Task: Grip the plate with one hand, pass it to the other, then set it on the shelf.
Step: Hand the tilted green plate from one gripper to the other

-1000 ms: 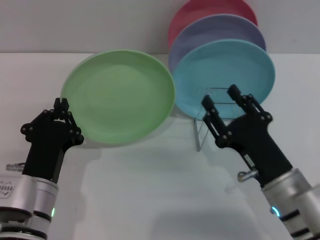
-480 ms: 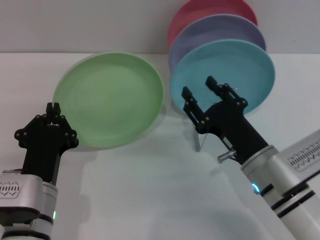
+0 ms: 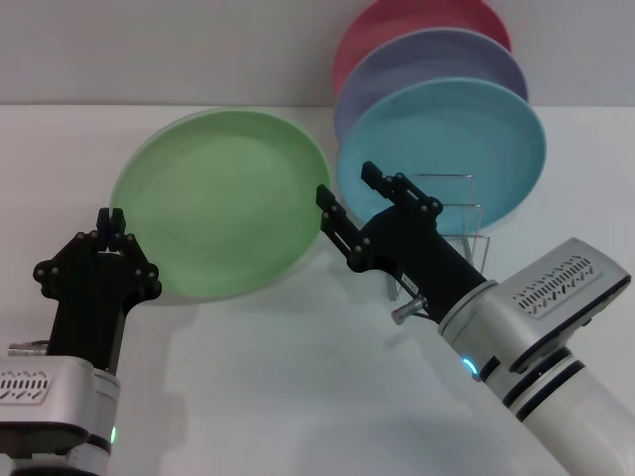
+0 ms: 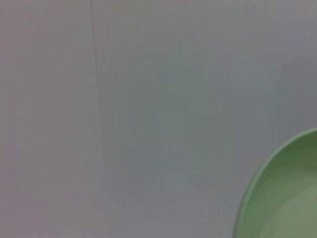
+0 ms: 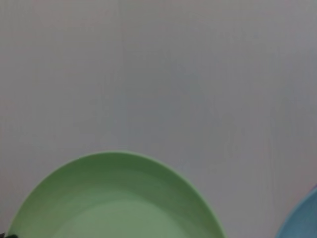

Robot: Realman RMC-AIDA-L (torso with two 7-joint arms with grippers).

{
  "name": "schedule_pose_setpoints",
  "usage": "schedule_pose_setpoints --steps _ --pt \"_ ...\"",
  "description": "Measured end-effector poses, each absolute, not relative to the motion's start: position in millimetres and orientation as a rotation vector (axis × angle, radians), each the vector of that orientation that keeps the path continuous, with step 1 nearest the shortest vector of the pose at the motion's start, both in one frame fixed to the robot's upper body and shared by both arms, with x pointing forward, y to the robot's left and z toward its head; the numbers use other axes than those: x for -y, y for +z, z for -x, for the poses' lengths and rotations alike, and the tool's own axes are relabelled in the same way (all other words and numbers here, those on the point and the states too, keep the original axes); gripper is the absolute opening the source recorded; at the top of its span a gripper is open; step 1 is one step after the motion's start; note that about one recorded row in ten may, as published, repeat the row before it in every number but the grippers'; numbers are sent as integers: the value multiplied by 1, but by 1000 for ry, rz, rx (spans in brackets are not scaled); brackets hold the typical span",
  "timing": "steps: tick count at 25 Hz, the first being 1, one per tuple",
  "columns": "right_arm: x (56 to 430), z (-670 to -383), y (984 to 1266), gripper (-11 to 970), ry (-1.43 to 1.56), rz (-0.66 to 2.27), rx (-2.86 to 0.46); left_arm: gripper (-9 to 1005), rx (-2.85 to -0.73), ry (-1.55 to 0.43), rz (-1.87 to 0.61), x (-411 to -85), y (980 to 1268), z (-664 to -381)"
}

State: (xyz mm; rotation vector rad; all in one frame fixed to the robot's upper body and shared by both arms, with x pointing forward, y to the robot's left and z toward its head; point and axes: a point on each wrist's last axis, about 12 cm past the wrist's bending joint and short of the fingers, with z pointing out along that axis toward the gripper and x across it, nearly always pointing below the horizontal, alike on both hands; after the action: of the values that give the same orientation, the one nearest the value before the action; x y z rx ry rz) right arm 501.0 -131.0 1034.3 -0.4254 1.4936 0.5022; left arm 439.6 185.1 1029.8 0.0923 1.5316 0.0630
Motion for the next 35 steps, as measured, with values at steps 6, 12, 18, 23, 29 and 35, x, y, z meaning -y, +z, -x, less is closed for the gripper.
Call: schedule_pose_setpoints --steps 6,12,18,23,29,35 --pt "129 -503 1034 595 503 430 -1509 30 -1524 58 -101 -184 1030 -438" --pt "129 -508 1034 595 492 458 -1504 34 -1514 61 -108 -184 1031 -437" --pt "127 -513 1036 596 484 496 -1503 41 -1508 64 -107 -184 1031 -436" --pt "126 -517 1037 595 476 507 -1501 46 -1501 67 -105 -184 1032 -435" --pt "129 -520 1036 555 457 521 -1499 53 -1502 63 -109 -184 1032 -434" --pt "129 -521 1036 514 452 524 -1498 59 -1503 63 -111 -184 1031 -434"
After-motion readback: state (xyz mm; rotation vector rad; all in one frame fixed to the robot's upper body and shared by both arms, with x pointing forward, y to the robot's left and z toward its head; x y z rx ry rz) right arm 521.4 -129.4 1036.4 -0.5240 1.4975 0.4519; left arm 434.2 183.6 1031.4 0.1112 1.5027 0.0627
